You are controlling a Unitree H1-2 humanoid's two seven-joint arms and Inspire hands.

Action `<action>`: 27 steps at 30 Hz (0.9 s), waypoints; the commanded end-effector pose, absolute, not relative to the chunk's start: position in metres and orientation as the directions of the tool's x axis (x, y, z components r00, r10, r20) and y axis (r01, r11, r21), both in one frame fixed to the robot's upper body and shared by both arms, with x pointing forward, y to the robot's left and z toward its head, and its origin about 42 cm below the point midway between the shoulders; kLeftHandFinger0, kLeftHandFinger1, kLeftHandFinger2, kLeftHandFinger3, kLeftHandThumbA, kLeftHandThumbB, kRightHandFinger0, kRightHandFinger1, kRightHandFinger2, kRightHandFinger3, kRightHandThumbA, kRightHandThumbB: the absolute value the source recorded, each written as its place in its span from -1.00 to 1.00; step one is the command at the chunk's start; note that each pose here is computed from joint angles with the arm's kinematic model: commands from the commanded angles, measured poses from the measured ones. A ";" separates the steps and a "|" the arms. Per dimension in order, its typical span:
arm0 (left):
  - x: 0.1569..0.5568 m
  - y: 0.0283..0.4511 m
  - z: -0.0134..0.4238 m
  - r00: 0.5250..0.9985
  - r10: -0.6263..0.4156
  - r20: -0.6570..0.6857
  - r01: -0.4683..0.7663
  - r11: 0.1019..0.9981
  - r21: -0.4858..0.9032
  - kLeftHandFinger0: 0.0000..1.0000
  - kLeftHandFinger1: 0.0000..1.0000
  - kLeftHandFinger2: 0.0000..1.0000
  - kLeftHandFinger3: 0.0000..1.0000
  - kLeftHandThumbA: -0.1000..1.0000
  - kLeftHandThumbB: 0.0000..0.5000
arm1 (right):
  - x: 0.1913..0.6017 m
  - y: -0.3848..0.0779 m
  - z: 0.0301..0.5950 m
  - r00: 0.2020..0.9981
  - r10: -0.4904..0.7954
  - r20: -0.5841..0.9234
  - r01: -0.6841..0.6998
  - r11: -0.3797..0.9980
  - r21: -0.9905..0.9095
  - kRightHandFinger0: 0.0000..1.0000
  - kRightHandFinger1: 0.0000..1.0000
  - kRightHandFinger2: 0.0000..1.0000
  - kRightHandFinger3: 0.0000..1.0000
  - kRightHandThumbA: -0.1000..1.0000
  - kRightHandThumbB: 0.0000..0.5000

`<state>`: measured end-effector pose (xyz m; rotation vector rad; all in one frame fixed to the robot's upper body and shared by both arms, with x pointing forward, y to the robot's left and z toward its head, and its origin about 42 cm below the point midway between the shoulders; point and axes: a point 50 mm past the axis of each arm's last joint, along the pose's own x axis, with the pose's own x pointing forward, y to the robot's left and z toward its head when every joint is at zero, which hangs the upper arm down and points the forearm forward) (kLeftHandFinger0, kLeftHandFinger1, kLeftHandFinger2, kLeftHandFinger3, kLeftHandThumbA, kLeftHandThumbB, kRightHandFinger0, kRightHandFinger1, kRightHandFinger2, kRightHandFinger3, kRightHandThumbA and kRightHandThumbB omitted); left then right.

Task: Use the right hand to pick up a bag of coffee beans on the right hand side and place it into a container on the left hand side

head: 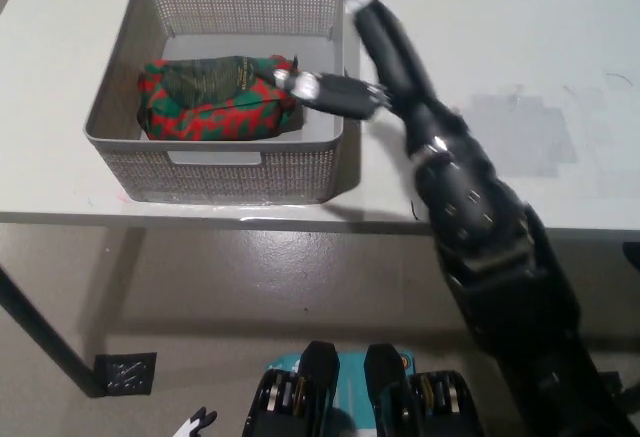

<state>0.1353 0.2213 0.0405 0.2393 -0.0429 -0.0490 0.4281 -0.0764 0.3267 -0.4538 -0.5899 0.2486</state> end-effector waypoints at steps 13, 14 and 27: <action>0.161 0.235 0.058 0.997 -0.020 0.078 0.000 0.969 0.246 1.00 1.00 1.00 1.00 1.00 1.00 | 0.231 -0.175 0.265 0.781 0.110 0.614 -0.071 0.994 -0.088 1.00 1.00 1.00 1.00 1.00 0.42; 0.165 0.236 0.060 0.996 -0.021 0.084 -0.001 0.969 0.248 1.00 1.00 1.00 1.00 1.00 1.00 | 0.227 -0.174 0.250 0.802 0.124 0.584 -0.082 0.992 -0.097 1.00 1.00 1.00 1.00 1.00 0.40; 0.182 0.249 0.075 0.992 -0.009 0.128 -0.024 0.968 0.251 1.00 1.00 1.00 1.00 1.00 0.96 | 0.213 -0.152 0.106 0.949 0.165 0.270 -0.154 0.986 -0.059 1.00 1.00 1.00 1.00 1.00 0.16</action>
